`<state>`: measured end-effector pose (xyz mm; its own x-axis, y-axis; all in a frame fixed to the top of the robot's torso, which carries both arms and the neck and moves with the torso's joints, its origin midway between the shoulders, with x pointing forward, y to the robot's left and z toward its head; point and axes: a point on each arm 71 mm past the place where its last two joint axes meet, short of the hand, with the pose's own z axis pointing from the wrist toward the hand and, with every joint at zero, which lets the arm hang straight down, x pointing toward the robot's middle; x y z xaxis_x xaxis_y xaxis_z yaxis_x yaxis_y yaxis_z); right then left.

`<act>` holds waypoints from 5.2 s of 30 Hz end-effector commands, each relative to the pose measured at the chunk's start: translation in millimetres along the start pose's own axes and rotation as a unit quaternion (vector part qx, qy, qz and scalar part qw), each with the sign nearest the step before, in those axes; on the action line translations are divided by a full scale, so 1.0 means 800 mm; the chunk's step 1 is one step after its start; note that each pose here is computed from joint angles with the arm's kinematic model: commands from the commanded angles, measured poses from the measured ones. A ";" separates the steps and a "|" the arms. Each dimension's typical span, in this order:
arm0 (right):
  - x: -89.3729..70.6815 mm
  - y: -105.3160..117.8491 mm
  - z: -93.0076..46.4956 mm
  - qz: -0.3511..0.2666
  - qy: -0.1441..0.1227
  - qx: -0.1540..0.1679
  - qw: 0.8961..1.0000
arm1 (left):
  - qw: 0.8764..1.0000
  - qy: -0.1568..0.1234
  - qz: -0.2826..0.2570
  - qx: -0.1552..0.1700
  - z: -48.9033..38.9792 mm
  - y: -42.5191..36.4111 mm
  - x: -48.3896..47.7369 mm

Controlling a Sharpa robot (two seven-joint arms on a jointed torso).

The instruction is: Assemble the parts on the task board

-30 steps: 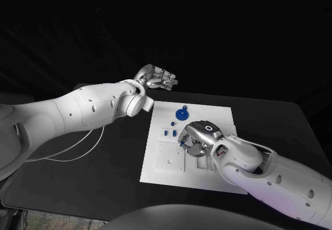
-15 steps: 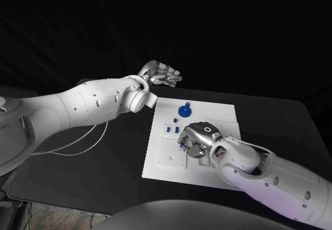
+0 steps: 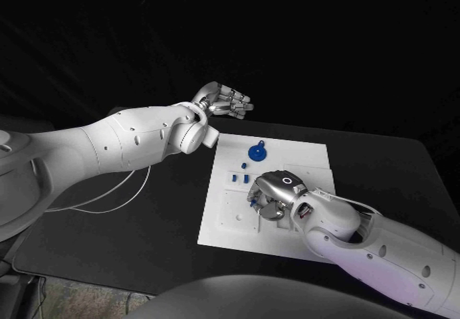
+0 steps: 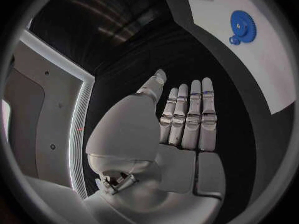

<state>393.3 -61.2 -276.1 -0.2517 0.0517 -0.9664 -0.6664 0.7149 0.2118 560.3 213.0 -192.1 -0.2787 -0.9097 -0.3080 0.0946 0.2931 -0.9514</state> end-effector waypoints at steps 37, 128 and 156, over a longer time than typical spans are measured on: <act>0.023 -0.001 0.005 -0.005 0.025 0.007 1.000 | 1.000 0.015 -0.010 0.001 0.001 -0.0011 0.005; -0.052 -0.124 -0.046 0.031 -0.023 0.145 0.989 | 1.000 0.008 -0.007 -0.015 -0.003 0.0116 -0.007; -0.071 -0.005 -0.013 0.115 -0.017 0.019 0.993 | 1.000 0.004 -0.004 -0.019 0.004 0.0198 -0.007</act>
<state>404.2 -77.6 -221.5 -0.3877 0.2595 -0.8845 -0.5350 0.7181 0.4452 566.3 224.7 -205.8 -0.2714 -0.9111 -0.3102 0.0495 0.3087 -0.9499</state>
